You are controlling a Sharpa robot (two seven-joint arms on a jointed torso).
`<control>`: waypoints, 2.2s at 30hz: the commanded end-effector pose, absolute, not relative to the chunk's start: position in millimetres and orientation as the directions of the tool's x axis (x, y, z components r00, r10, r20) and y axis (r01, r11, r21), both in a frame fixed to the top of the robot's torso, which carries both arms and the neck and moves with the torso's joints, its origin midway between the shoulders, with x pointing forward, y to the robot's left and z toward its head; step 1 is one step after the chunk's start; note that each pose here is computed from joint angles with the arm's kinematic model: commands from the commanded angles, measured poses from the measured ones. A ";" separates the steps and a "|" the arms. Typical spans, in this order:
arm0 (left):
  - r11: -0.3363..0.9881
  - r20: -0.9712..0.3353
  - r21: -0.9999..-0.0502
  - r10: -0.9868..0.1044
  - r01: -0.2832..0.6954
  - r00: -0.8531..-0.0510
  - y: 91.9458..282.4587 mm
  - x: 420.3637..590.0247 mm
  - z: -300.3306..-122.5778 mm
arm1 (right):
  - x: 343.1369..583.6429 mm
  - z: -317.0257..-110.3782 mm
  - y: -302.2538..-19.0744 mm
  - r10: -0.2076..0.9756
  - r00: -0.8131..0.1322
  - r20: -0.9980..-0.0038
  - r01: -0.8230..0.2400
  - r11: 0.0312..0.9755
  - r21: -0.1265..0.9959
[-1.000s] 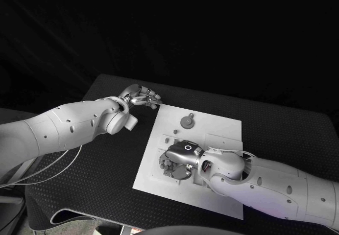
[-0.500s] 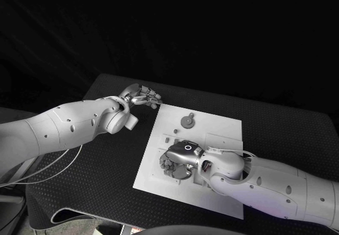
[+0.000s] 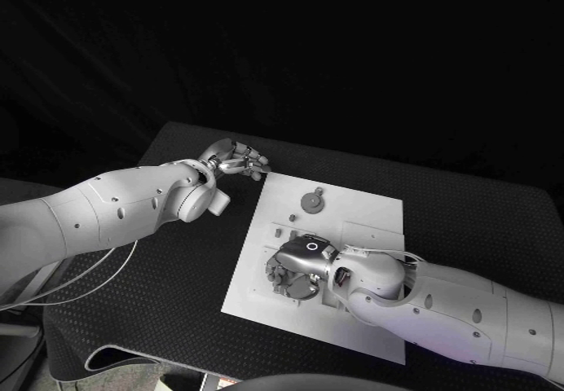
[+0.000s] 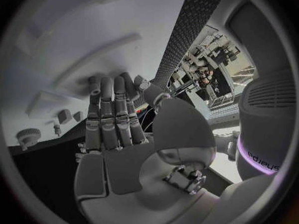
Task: Assemble the parts on the task board
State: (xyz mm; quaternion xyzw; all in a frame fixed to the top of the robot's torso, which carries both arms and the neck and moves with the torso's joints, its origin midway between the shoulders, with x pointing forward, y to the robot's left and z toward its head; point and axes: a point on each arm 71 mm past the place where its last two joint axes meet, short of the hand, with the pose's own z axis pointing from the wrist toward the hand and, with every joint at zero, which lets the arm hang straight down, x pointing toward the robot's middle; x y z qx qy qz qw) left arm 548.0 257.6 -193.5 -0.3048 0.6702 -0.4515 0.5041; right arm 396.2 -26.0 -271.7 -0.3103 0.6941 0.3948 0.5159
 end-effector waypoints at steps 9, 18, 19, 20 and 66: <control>0.397 -0.392 -0.916 -0.863 0.051 -0.318 255.9 547.6 -192.7 | 396.4 -274.9 -30.4 -0.009 -0.291 -0.957 -0.825 0.508 0.247; 0.397 -0.392 -0.916 -0.863 0.051 -0.318 255.9 547.7 -192.7 | 394.9 -270.7 -31.3 0.038 -0.286 -0.958 -0.826 0.497 0.266; 0.397 -0.392 -0.916 -0.863 0.050 -0.319 256.0 547.8 -192.7 | 394.5 -269.9 -31.9 0.045 -0.285 -0.958 -0.826 0.496 0.269; 0.398 -0.392 -0.916 -0.863 0.050 -0.318 256.0 547.8 -192.8 | 394.3 -269.5 -32.4 0.048 -0.284 -0.958 -0.825 0.498 0.269; 0.430 -0.411 -0.903 -0.853 0.013 -0.321 265.3 553.0 -197.2 | 444.0 -228.1 -197.7 0.215 -0.715 -0.665 -0.145 0.885 0.443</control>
